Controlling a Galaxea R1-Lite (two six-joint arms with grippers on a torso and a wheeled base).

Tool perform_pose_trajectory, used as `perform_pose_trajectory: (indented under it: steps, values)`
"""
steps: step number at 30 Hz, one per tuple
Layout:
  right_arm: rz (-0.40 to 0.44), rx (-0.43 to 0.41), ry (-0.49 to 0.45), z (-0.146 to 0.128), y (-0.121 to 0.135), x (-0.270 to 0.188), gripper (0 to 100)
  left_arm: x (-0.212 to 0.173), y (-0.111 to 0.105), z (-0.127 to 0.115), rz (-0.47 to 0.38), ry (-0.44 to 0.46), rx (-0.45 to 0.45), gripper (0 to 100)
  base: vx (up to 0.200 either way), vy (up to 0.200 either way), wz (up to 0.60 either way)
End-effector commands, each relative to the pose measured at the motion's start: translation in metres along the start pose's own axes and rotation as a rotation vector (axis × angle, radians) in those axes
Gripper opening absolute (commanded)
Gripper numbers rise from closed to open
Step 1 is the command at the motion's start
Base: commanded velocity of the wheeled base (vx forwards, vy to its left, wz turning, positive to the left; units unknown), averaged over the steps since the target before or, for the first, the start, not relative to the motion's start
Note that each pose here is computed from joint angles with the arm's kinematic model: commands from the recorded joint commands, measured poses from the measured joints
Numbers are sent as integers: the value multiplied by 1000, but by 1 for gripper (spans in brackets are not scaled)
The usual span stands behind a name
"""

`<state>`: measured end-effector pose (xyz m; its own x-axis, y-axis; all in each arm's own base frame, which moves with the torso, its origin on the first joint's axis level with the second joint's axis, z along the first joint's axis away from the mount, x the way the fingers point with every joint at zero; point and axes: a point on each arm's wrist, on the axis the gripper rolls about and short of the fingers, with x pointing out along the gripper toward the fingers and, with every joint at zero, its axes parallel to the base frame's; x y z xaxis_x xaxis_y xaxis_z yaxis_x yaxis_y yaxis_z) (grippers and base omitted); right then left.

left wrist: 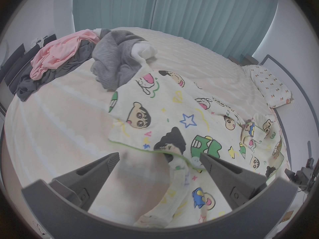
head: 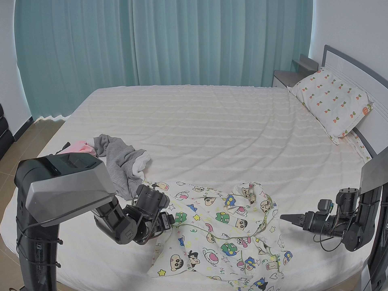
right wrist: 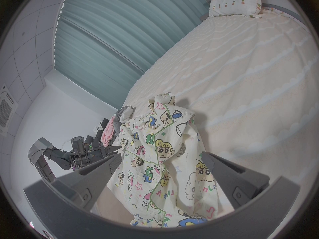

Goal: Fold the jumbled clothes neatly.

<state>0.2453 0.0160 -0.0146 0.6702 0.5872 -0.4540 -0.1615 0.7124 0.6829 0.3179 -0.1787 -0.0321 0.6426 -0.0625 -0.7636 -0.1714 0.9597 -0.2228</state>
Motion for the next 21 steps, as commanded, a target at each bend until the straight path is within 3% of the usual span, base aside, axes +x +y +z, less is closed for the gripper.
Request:
perform_pose_trajectory:
  steps: [1, 4, 5, 21]
  values:
    - [4, -6, -8, 1, 0, 0, 100, 13, -9, -14, -2, 25, 31, 100, 0, 0, 0]
    - [4, -6, -8, 1, 0, 0, 100, 15, -11, -20, 1, 35, 44, 100, 0, 0, 0]
    - [4, -6, -8, 1, 0, 0, 100, 15, -11, -20, 1, 35, 44, 0, 0, 0, 0]
    - [3, -5, -7, 1, 0, 0, 100, 14, -8, -23, 13, 46, 37, 0, 0, 0, 0]
